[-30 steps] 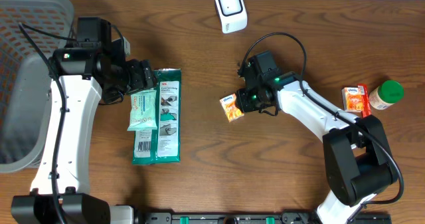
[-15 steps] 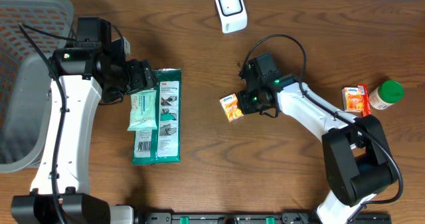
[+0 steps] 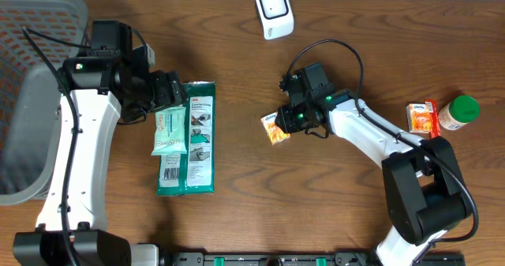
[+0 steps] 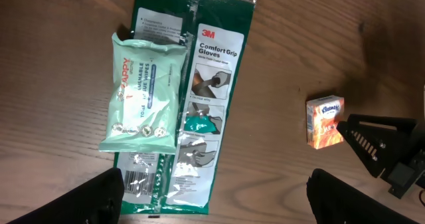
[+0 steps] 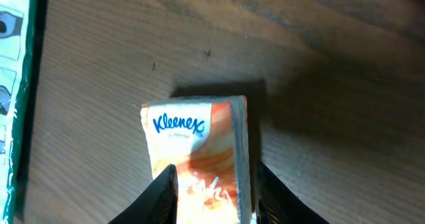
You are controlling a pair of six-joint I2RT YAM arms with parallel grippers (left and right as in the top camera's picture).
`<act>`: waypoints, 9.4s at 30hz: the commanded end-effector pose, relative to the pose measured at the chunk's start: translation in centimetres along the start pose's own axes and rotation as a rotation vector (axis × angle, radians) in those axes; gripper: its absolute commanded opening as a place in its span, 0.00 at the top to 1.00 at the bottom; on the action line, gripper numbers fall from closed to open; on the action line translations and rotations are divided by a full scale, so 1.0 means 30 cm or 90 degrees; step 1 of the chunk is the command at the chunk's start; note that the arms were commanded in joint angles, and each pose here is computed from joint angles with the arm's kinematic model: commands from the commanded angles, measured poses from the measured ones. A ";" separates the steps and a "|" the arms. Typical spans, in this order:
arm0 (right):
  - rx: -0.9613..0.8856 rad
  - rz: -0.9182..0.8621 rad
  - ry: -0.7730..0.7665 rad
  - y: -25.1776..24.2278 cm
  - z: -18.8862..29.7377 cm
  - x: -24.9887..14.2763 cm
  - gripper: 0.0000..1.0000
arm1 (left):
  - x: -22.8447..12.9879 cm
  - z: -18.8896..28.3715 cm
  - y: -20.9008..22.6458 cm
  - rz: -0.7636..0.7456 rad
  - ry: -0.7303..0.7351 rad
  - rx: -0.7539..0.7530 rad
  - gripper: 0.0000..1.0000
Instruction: Scan the item barcode
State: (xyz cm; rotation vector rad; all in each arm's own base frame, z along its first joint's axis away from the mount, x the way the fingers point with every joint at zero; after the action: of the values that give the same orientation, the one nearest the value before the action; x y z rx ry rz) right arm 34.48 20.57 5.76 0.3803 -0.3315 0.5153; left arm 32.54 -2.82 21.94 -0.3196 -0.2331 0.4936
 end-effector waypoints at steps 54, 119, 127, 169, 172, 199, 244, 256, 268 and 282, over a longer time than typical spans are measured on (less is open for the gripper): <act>-0.672 0.184 -0.035 0.029 0.839 0.440 0.99 | 0.002 -0.005 0.006 -0.008 -0.001 0.009 0.11; -0.829 0.264 -0.239 -0.292 0.299 0.914 0.99 | 0.002 -0.005 0.006 -0.008 -0.001 0.009 0.11; -0.677 0.222 -0.300 -0.098 0.749 0.842 0.99 | 0.002 -0.005 0.006 -0.008 -0.001 0.009 0.11; -0.450 -0.212 0.190 -0.789 0.393 -0.275 0.06 | 0.002 -0.005 0.006 -0.008 -0.001 0.009 0.11; -0.400 -0.212 0.158 -0.765 0.369 -0.242 0.06 | 0.002 -0.005 0.006 -0.008 -0.001 0.009 0.11; -0.258 -0.186 0.049 -0.677 0.216 -0.184 0.74 | 0.002 -0.005 0.006 -0.008 -0.001 0.009 0.11; 0.260 -0.036 -0.122 -0.115 0.192 0.146 0.01 | 0.002 -0.005 0.006 -0.008 -0.001 0.009 0.11; 0.145 -0.051 -0.029 -0.040 0.095 0.105 0.01 | 0.002 -0.005 0.006 -0.008 -0.001 0.009 0.11; 0.107 -0.050 -0.023 -0.064 0.088 0.099 0.01 | 0.004 -0.005 0.004 -0.009 -0.003 0.008 0.02; 0.104 -0.052 -0.017 -0.066 0.087 0.093 0.01 | -0.051 -0.072 0.074 0.020 0.019 0.094 0.61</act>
State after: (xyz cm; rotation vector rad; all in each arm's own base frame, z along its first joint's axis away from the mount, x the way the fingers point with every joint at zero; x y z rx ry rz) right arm 37.01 18.56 7.70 0.5533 -0.2799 0.4565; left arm 31.76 -2.86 21.02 -0.2845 -0.1944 0.5197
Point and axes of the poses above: each gripper's point midway between its finger pads, its own z axis back along the fingers, its own y axis along the line the jaws close on, x = y × z, the point moved 3 cm from there along z, back along the fingers, and after that the axes turned 14 degrees about z, right-handed, at the moved point
